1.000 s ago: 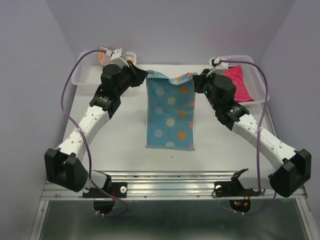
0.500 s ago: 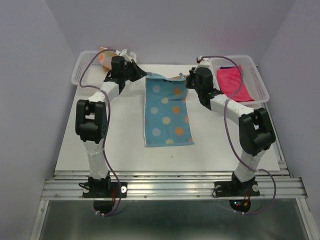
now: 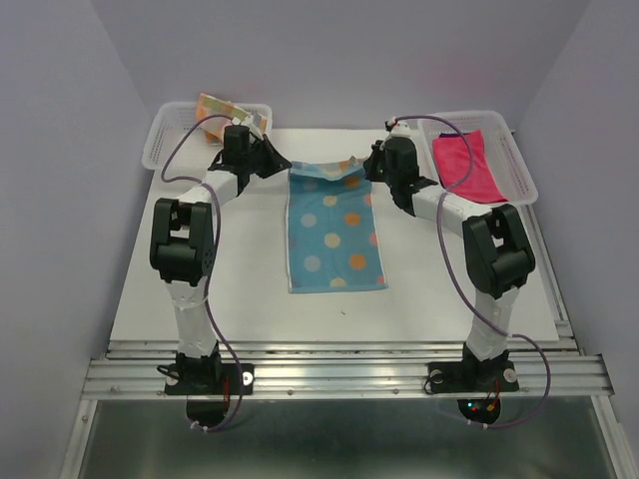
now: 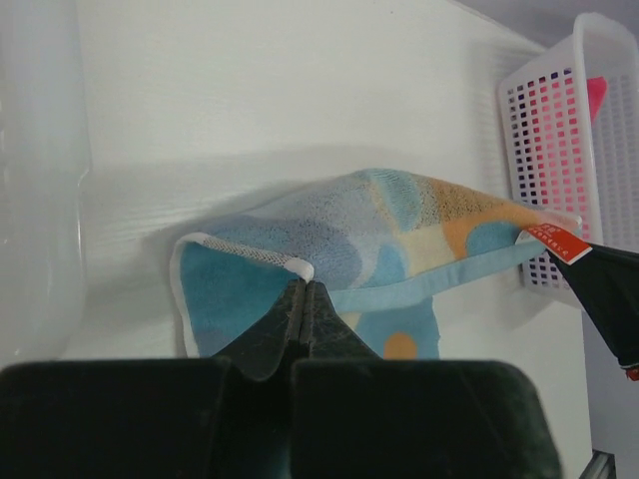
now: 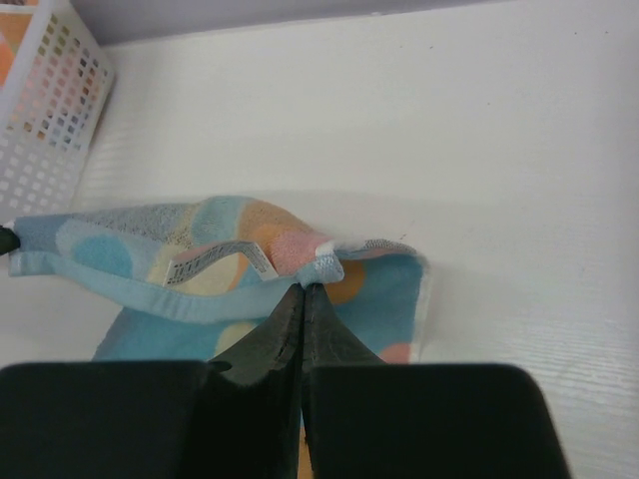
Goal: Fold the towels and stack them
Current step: Flatten out the crumpled towel, then fold the towel
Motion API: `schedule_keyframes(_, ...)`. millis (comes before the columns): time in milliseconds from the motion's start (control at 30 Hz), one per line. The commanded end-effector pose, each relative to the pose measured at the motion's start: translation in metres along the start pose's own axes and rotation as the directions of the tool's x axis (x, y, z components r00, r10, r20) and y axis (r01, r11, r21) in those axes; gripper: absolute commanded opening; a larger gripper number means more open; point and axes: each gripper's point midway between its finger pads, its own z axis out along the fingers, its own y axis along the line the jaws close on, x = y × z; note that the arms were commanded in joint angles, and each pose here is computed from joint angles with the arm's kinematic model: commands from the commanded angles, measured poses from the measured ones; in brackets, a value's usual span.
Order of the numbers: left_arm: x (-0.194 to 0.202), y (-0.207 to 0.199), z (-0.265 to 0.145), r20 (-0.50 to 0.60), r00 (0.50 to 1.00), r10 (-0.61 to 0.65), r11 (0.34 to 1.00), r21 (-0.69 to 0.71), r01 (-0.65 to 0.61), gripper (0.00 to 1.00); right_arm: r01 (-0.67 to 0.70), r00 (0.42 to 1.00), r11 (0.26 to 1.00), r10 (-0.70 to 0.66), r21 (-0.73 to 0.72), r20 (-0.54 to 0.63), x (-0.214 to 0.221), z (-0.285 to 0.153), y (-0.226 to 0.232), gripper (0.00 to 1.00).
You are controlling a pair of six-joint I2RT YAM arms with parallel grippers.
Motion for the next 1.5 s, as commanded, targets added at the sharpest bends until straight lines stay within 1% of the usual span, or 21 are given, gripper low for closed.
schedule_keyframes(0,-0.026,-0.035,-0.040,0.102,0.993,0.055,0.997,0.054,-0.060,0.00,-0.044,0.994,0.995,0.052,-0.087,0.091,-0.044,-0.028,0.021,0.01)
schedule_keyframes(33,-0.029,-0.042,-0.049,0.116,0.992,0.055,0.996,0.065,-0.063,0.00,-0.047,0.995,0.994,0.055,-0.097,0.084,-0.041,-0.032,0.023,0.01)
schedule_keyframes(67,-0.018,-0.037,-0.052,0.103,0.994,0.045,0.997,0.059,-0.051,0.00,-0.054,0.996,0.994,0.060,-0.093,0.064,-0.034,-0.035,0.019,0.01)
schedule_keyframes(133,-0.016,-0.042,-0.065,0.117,0.992,0.043,0.997,0.064,-0.051,0.00,-0.059,0.996,0.993,0.065,-0.100,0.053,-0.032,-0.044,0.020,0.01)
schedule_keyframes(167,-0.006,-0.036,-0.067,0.106,0.994,0.033,0.998,0.056,-0.039,0.00,-0.065,0.997,0.992,0.070,-0.107,0.041,-0.030,-0.049,0.021,0.01)
schedule_keyframes(200,-0.006,-0.043,-0.075,0.118,0.992,0.036,0.997,0.069,-0.045,0.00,-0.075,0.996,0.991,0.079,-0.111,0.032,-0.025,-0.056,0.020,0.01)
schedule_keyframes(267,0.009,-0.039,-0.081,0.099,0.995,0.021,0.998,0.063,-0.028,0.00,-0.086,0.996,0.989,0.089,-0.122,0.019,-0.021,-0.066,0.021,0.01)
schedule_keyframes(367,0.021,-0.046,-0.090,0.101,0.995,0.021,0.997,0.067,-0.027,0.00,-0.105,0.994,0.986,0.104,-0.132,-0.011,-0.009,-0.083,0.020,0.01)
schedule_keyframes(400,0.037,-0.040,-0.091,0.076,0.997,0.009,0.998,0.054,-0.013,0.00,-0.112,0.994,0.985,0.111,-0.132,-0.016,-0.007,-0.087,0.020,0.01)
schedule_keyframes(433,0.041,-0.045,-0.095,0.077,0.997,0.010,0.998,0.064,-0.015,0.00,-0.114,0.993,0.986,0.110,-0.123,-0.043,0.006,-0.091,0.016,0.01)
schedule_keyframes(467,0.055,-0.039,-0.097,0.058,0.998,-0.007,0.999,0.051,0.004,0.00,-0.122,0.992,0.984,0.118,-0.126,-0.044,0.005,-0.098,0.017,0.01)
schedule_keyframes(533,0.065,-0.047,-0.105,0.052,0.999,0.000,0.998,0.063,-0.004,0.00,-0.132,0.988,0.980,0.118,-0.152,-0.097,0.024,-0.109,0.019,0.01)
schedule_keyframes(567,0.069,-0.046,-0.108,0.060,0.998,0.000,0.999,0.048,-0.003,0.00,-0.135,0.987,0.978,0.119,-0.162,-0.103,0.028,-0.114,0.021,0.01)
schedule_keyframes(633,0.089,-0.038,-0.113,0.037,0.999,-0.017,1.000,0.023,0.016,0.00,-0.150,0.985,0.971,0.132,-0.186,-0.106,0.029,-0.127,0.026,0.01)
schedule_keyframes(667,0.089,-0.041,-0.119,0.046,0.999,-0.020,0.999,0.027,0.018,0.00,-0.156,0.984,0.970,0.135,-0.188,-0.119,0.034,-0.131,0.026,0.01)
schedule_keyframes(733,0.107,-0.034,-0.124,0.029,0.999,-0.046,0.999,0.002,0.046,0.00,-0.164,0.980,0.968,0.138,-0.188,-0.144,0.047,-0.143,0.027,0.01)
schedule_keyframes(867,0.125,-0.034,-0.141,0.036,0.998,-0.053,0.999,-0.005,0.053,0.00,-0.182,0.971,0.969,0.150,-0.165,-0.185,0.073,-0.159,0.021,0.01)
schedule_keyframes(1033,0.134,-0.031,-0.158,0.054,0.997,-0.056,0.998,-0.030,0.058,0.00,-0.188,0.965,0.969,0.152,-0.161,-0.212,0.086,-0.175,0.022,0.01)
schedule_keyframes(1100,0.143,-0.034,-0.163,0.045,0.997,-0.059,0.998,-0.022,0.060,0.00,-0.192,0.962,0.968,0.153,-0.160,-0.224,0.093,-0.183,0.023,0.01)
schedule_keyframes(1300,0.171,-0.032,-0.169,-0.005,0.998,-0.069,0.997,-0.027,0.069,0.00,-0.197,0.962,0.967,0.159,-0.161,-0.224,0.095,-0.203,0.024,0.01)
schedule_keyframes(1467,0.177,-0.035,-0.180,-0.009,0.998,-0.067,0.997,-0.026,0.067,0.00,-0.195,0.952,0.970,0.152,-0.143,-0.264,0.107,-0.219,0.019,0.01)
